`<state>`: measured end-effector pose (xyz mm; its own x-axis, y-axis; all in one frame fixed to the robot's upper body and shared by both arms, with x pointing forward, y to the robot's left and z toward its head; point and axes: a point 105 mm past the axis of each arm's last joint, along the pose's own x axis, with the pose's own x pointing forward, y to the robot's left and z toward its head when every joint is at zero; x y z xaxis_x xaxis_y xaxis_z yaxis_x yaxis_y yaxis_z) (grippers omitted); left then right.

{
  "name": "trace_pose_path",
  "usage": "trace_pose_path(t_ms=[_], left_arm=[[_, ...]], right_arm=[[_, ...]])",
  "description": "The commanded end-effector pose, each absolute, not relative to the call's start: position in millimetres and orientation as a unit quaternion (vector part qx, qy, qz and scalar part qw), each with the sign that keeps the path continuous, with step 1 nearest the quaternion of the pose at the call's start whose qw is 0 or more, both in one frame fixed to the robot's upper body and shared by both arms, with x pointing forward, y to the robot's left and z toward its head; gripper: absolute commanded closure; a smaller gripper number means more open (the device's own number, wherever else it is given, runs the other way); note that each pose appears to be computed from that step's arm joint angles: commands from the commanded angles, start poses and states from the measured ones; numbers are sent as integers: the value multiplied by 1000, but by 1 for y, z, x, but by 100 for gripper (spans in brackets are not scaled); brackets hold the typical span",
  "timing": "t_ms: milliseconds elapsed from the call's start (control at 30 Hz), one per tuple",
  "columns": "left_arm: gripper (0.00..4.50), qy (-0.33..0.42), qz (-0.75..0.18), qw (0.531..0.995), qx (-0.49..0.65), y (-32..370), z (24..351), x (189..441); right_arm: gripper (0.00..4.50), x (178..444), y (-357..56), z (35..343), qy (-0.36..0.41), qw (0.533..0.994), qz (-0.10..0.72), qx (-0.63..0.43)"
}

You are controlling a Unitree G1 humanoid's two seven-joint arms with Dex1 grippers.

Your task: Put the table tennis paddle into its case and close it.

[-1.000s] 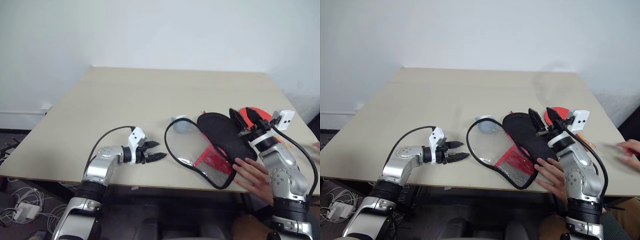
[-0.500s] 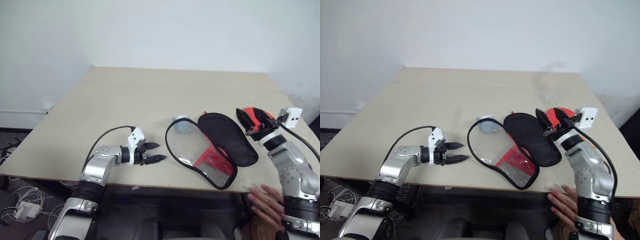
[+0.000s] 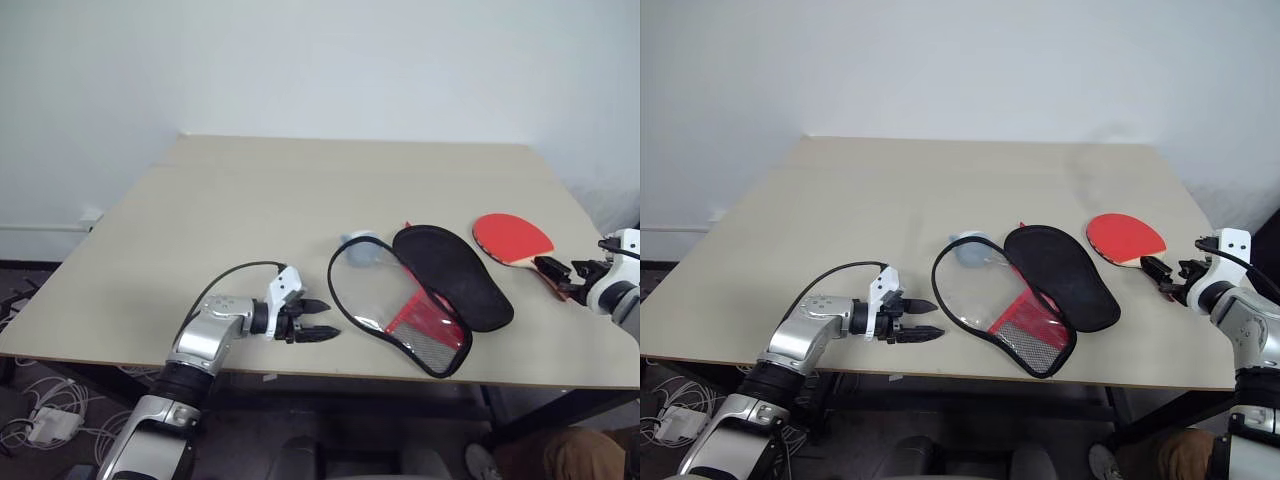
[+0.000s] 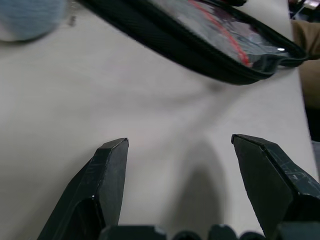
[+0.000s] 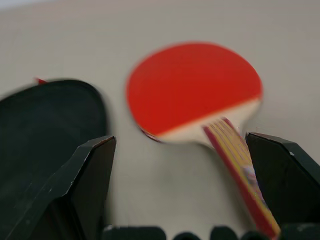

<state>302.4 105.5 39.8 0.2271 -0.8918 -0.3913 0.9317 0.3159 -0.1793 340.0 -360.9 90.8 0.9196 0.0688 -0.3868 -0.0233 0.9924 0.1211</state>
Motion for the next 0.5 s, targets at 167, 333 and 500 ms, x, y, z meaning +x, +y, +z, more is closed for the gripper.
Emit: trace_pose_path(t_ms=[167,333,500], left_arm=[[99,199,-583,786,55,105,50,305],[99,201,-572,794,54,112,49,303],[99,203,-560,802,53,119,49,302]], right_arm=[[4,353,-383,86,227,974,14,-3],[4,360,-379,78,241,970,15,-9],[4,365,-373,76,247,969,23,-18]])
